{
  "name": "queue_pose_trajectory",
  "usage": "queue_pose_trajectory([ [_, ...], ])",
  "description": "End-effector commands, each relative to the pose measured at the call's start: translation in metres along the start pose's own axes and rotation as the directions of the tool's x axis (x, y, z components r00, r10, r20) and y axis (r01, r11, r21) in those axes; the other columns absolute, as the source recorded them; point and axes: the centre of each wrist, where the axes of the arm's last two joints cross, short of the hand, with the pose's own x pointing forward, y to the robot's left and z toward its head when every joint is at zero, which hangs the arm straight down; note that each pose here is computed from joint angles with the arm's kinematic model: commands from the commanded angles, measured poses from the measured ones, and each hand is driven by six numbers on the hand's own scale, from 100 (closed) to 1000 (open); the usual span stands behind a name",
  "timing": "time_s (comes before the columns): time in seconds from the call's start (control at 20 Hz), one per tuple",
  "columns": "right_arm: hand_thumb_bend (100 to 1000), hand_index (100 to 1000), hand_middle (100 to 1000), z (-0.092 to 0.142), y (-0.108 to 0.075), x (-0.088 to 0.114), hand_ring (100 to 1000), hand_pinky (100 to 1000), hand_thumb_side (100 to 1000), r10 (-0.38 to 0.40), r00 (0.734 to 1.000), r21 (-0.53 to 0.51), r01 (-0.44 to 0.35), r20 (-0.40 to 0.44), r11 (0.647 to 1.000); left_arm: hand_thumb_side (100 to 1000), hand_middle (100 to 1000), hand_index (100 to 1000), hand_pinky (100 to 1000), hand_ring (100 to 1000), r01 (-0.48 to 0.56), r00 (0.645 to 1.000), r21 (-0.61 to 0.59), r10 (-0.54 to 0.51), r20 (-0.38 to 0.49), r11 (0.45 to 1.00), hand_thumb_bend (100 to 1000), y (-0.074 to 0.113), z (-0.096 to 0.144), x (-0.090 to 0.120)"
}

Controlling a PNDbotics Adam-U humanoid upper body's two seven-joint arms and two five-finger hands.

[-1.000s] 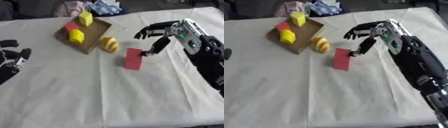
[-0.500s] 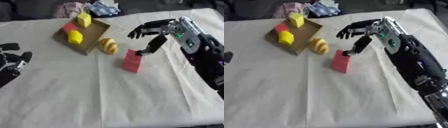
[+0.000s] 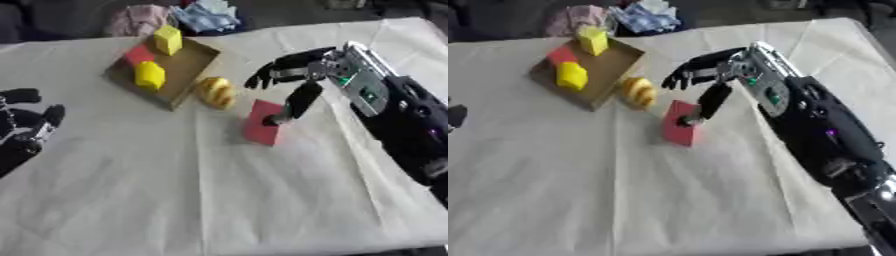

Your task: Pick up objects on the table and place them in the box.

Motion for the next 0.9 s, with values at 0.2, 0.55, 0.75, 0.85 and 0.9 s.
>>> queue_pose_trajectory([
  [0.2,355,969,870,-0.005,-0.003,0.001,846,821,458,0.117,0.993,0.074,-0.117,0.010,0.990,503,683,767,673,597,0.013,1.000,0.004,-0.013,0.013,1.000,502,0.003,-0.001,0.005],
  [0.55,233,764,548,-0.001,-0.006,-0.004,609,672,292,0.129,0.991,-0.021,-0.130,-0.016,0.991,508,682,767,672,597,0.008,1.000,0.006,-0.008,0.007,1.000,485,0.001,0.000,0.004],
  [0.75,200,745,536,0.011,-0.020,-0.006,605,675,258,0.128,0.992,-0.130,-0.130,-0.024,0.983,508,681,765,674,595,-0.001,1.000,0.010,0.001,0.013,1.000,478,0.000,0.000,0.005],
  [0.85,177,739,535,0.020,-0.032,-0.008,610,688,238,0.114,0.993,-0.203,-0.118,-0.030,0.972,506,678,764,676,593,-0.023,1.000,0.015,0.023,0.018,1.000,474,-0.003,0.000,0.006],
  [0.9,168,739,534,0.023,-0.038,-0.009,610,690,231,0.100,0.994,-0.236,-0.105,-0.032,0.966,507,678,764,677,593,-0.035,0.999,0.015,0.035,0.021,0.999,473,-0.005,0.000,0.007],
])
